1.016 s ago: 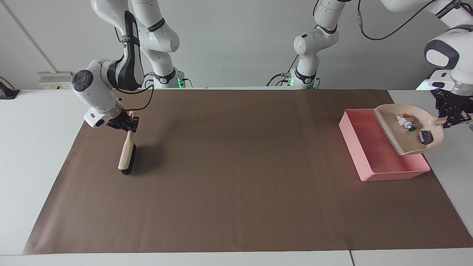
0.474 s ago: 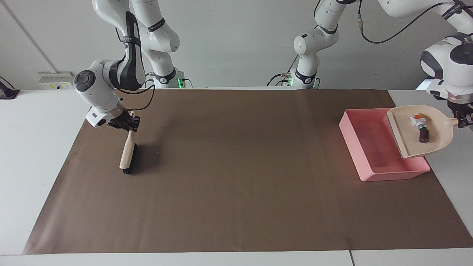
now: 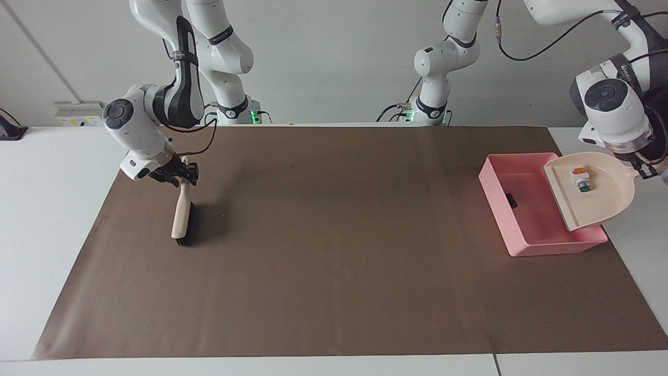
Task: Clean e-waste and dump in bin
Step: 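Hold the dustpan tipped over the bin while the right gripper releases the brush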
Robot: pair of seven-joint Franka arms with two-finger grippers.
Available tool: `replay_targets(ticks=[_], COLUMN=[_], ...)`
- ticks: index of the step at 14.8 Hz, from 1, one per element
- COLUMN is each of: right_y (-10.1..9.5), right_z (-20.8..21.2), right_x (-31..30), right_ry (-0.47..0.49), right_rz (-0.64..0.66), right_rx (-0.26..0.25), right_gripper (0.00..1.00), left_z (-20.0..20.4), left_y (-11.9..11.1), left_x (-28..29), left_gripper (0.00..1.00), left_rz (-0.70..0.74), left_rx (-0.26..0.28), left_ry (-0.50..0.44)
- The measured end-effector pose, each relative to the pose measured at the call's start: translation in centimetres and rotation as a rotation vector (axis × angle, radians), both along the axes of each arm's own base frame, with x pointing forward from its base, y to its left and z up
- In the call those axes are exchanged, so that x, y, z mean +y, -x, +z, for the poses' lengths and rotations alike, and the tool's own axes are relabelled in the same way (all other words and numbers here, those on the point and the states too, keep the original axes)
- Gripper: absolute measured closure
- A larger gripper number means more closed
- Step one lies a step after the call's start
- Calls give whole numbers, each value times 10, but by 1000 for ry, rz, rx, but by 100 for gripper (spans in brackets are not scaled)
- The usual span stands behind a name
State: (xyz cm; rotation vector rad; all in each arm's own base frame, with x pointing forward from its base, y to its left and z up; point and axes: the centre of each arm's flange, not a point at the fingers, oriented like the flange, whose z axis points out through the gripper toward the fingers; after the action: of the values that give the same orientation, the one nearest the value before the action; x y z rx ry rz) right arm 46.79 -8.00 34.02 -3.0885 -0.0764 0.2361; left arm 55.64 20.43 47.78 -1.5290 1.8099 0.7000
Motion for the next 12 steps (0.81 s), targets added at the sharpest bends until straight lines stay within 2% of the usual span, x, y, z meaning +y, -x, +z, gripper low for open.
replay_targets(ticks=[3, 5, 8, 12], right_y=[-13, -27, -47, -71], right_z=[25, 51, 88, 148], right_x=[8, 22, 64, 105], right_ry=[5, 13, 29, 27], right_rz=[21, 39, -2, -15], right_rx=[-22, -59, -111, -234], right_gripper=[2, 0, 0, 0], left_z=[5, 10, 18, 54], left_y=[7, 8, 6, 15], left_x=[0, -9, -30, -35], left_gripper=[67, 67, 67, 67], left_rz=[11, 38, 44, 21], left_rx=[6, -4, -10, -21], left_ry=[-46, -94, -163, -173])
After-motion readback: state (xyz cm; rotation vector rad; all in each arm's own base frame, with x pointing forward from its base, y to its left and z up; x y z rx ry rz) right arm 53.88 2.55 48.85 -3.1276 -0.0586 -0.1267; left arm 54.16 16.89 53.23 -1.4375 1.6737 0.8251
